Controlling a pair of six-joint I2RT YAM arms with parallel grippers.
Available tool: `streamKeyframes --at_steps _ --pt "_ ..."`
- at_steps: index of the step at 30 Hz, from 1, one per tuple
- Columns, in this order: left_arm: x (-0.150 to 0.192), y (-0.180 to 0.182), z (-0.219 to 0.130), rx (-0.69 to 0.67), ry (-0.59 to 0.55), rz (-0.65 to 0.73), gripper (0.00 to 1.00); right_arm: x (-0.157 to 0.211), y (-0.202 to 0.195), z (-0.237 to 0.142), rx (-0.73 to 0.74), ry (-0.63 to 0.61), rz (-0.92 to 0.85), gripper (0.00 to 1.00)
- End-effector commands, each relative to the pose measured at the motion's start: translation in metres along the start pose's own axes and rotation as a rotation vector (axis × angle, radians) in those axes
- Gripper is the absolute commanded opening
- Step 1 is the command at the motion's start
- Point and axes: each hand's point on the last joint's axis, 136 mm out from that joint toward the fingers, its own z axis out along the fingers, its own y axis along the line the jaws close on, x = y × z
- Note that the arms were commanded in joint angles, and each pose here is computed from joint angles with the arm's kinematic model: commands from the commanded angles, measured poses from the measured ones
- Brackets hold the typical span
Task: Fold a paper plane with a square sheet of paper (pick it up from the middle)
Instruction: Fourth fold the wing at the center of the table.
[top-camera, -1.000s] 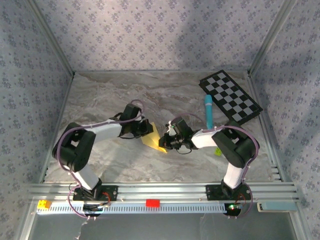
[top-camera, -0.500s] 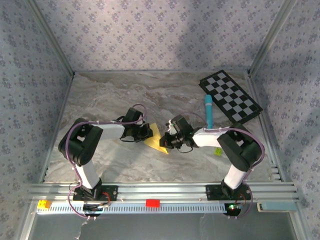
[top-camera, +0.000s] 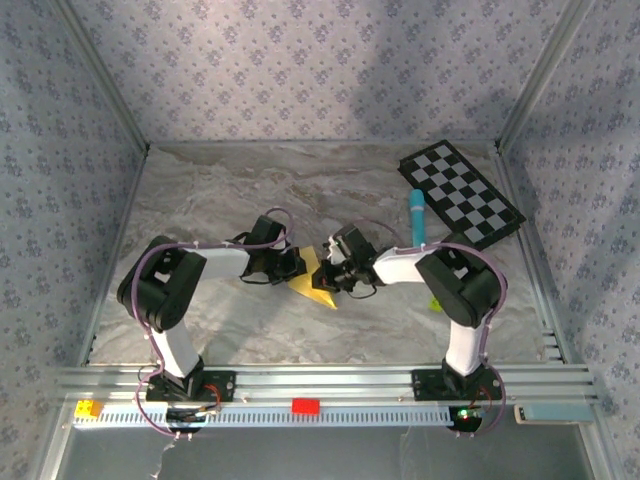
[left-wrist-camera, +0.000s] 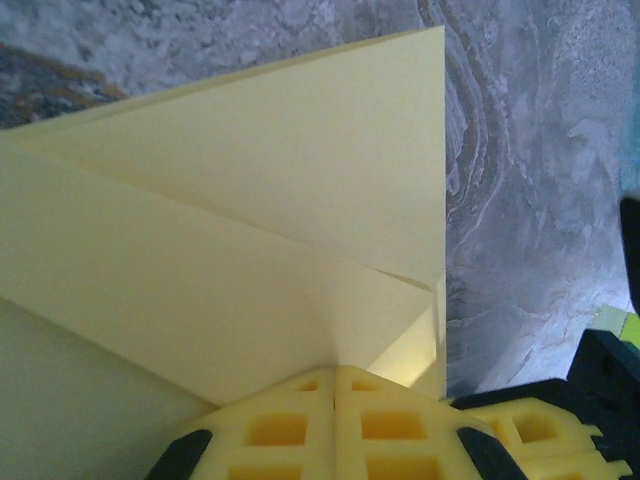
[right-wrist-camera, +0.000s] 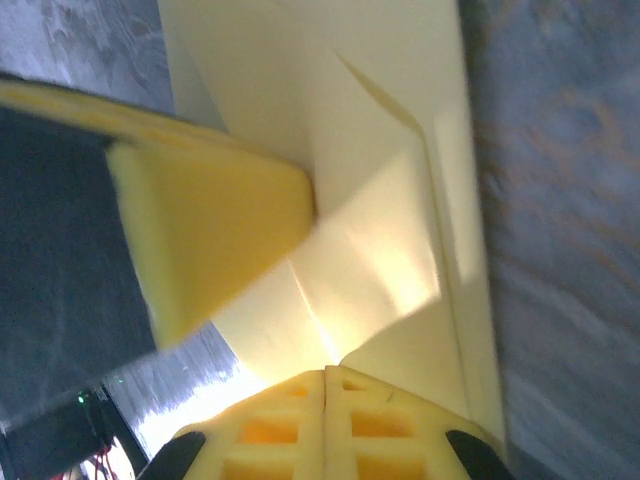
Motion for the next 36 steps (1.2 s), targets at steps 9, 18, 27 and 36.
streamKeyframes --at_steps 9,18,27,36 --pt "0.013 0.042 0.007 -0.122 0.038 -0.064 0.04 0.043 -0.023 -0.027 0.084 0.061 0.006 0.06" --pt "0.013 0.042 0.007 -0.124 0.036 -0.068 0.03 0.063 -0.043 -0.031 0.124 0.092 0.026 0.06" --pt "0.014 0.041 0.006 -0.112 0.028 -0.069 0.03 0.038 -0.008 -0.047 0.052 0.002 -0.022 0.06" --pt "0.011 0.037 0.004 -0.099 0.017 -0.066 0.03 0.009 0.006 -0.023 0.016 0.003 -0.004 0.06"
